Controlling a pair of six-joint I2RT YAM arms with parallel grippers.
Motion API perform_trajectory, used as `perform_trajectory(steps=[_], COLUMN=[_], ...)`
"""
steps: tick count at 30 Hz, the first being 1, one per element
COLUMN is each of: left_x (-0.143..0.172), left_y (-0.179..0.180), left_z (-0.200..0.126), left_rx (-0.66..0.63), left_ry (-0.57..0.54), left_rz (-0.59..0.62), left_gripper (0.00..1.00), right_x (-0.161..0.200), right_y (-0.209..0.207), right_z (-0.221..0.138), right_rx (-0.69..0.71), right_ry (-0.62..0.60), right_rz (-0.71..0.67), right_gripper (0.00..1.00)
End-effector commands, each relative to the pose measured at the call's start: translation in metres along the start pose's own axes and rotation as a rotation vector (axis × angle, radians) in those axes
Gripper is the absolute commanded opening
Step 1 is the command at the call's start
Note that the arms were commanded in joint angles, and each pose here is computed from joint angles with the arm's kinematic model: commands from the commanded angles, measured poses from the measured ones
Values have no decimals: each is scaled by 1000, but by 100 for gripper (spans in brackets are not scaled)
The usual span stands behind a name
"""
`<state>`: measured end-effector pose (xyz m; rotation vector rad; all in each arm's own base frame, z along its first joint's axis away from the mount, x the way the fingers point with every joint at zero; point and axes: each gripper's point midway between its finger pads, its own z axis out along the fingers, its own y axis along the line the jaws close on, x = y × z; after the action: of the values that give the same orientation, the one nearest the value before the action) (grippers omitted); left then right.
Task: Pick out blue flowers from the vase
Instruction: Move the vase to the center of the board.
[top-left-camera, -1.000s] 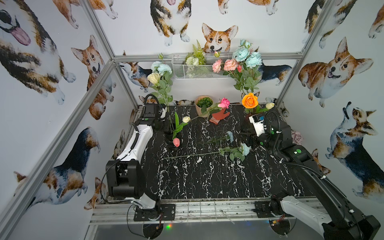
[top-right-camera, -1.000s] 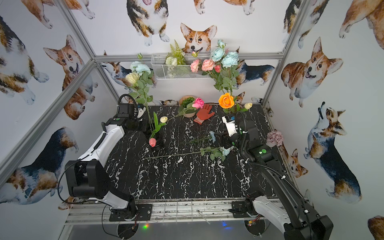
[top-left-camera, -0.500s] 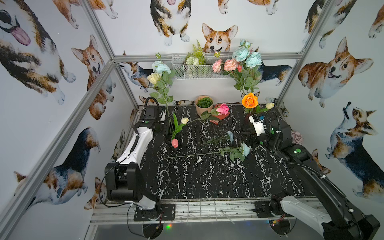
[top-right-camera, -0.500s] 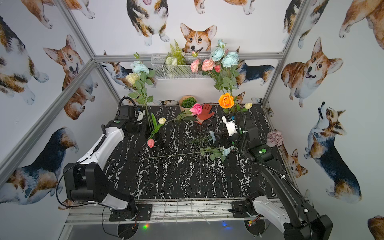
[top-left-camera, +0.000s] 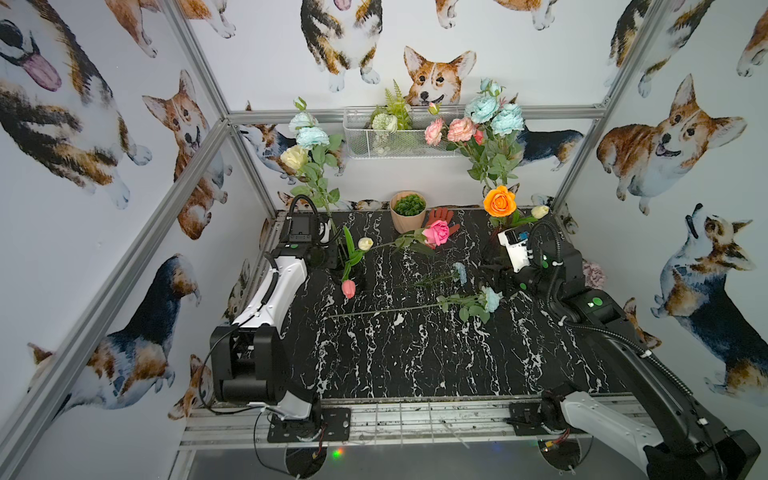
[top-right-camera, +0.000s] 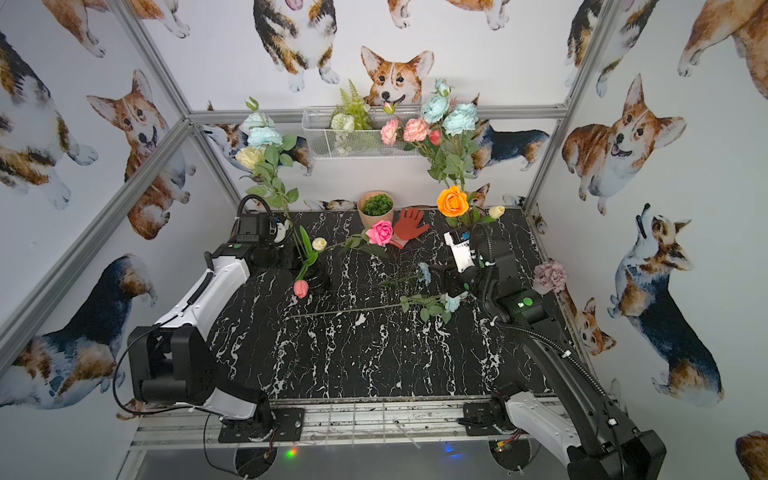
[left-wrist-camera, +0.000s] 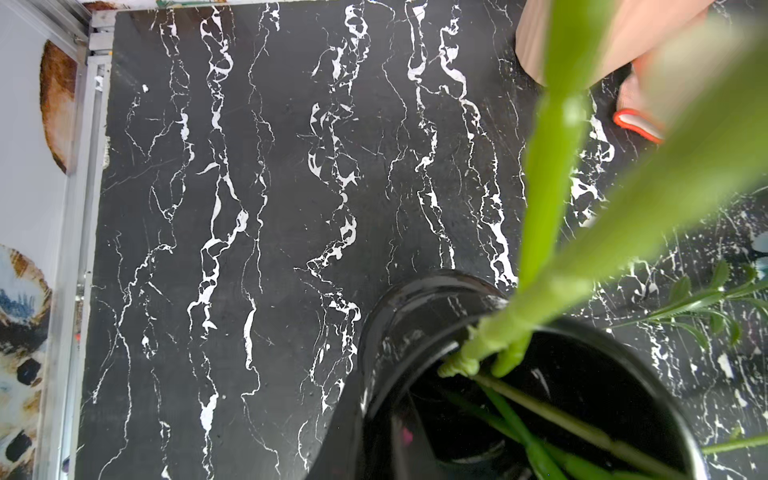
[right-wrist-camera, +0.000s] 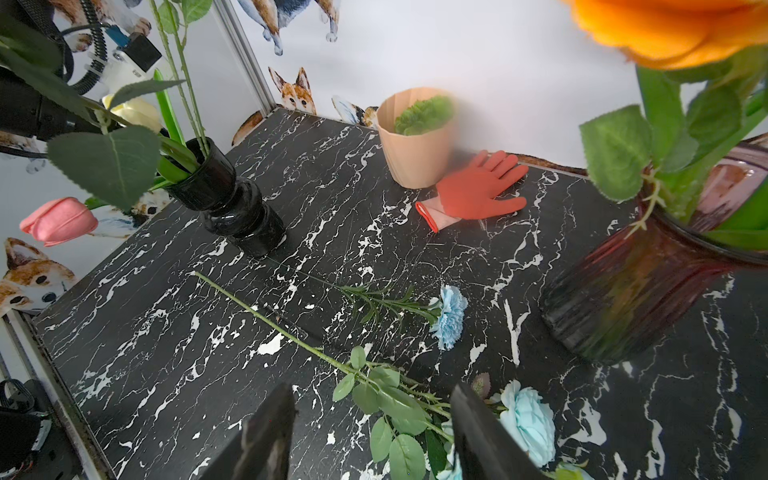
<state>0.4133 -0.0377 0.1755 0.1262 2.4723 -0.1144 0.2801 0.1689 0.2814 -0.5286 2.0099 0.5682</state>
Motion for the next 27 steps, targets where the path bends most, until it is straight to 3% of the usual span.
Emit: perform_trajectory(steps=[1, 13, 24, 27], left_x=[-12, -64, -64, -65], left_y=[-1, 16, 23, 23], left_z=[5, 49, 53, 52], left_rx=[10, -37, -80, -79], left_ry=[-4, 28, 78, 81], left_rz=[-22, -22, 17, 25], left_gripper=[0, 0, 1, 17], right_x=[-8, -4, -4, -4], right_y=[0, -3, -4, -4], right_z=[2, 3, 10, 12], right_rx=[0, 14, 2, -3], right_ry=[-30, -19, -10, -10], right_rz=[-8, -18, -13, -11], right_gripper=[62, 62, 62, 62])
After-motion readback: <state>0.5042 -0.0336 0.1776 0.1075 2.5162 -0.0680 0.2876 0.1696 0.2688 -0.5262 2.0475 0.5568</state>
